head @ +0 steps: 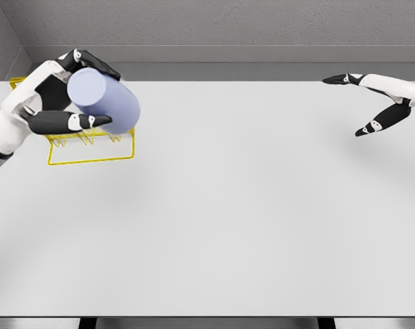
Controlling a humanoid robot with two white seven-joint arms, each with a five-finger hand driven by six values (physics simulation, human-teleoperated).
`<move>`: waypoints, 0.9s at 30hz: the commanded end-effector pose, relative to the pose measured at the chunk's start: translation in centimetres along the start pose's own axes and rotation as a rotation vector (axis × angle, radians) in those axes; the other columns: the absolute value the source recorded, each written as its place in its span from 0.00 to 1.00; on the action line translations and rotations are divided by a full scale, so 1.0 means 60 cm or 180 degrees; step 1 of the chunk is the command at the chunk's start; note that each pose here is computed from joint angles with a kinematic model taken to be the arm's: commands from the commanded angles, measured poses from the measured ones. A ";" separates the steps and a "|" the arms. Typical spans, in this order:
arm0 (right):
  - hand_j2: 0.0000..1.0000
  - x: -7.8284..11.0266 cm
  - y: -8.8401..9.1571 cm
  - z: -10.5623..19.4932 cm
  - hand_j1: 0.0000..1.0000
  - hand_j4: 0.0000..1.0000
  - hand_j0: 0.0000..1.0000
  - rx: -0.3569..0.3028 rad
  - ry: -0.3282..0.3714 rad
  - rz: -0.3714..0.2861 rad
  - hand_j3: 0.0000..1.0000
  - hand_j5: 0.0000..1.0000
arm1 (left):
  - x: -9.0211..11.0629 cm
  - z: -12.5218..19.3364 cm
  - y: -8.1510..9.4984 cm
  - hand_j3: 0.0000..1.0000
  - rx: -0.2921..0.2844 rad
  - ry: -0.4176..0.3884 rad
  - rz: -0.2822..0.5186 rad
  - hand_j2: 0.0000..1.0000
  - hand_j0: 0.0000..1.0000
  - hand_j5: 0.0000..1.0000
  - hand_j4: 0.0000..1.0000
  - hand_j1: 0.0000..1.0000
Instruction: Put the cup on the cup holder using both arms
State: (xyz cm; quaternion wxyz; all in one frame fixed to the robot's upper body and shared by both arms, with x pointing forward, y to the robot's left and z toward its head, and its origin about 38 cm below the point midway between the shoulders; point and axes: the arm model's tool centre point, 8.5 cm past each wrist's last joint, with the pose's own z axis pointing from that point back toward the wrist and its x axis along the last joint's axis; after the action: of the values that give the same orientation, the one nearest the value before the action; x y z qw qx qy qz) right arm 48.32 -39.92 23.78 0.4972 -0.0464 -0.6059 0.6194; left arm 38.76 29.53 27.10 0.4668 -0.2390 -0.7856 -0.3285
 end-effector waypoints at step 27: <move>1.00 -0.005 -0.003 0.006 1.00 1.00 1.00 -0.0033 0.0036 -0.0025 1.00 1.00 | -0.017 0.019 0.072 0.31 0.0299 0.0262 -0.0056 0.31 0.31 0.31 0.31 0.31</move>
State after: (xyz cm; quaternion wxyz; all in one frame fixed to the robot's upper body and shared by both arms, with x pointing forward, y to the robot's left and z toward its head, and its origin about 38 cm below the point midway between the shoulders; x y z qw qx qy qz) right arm 48.34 -40.30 23.71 0.5012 -0.0500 -0.6039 0.6178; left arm 41.43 33.07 27.04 0.5055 -0.1964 -0.7819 -0.3077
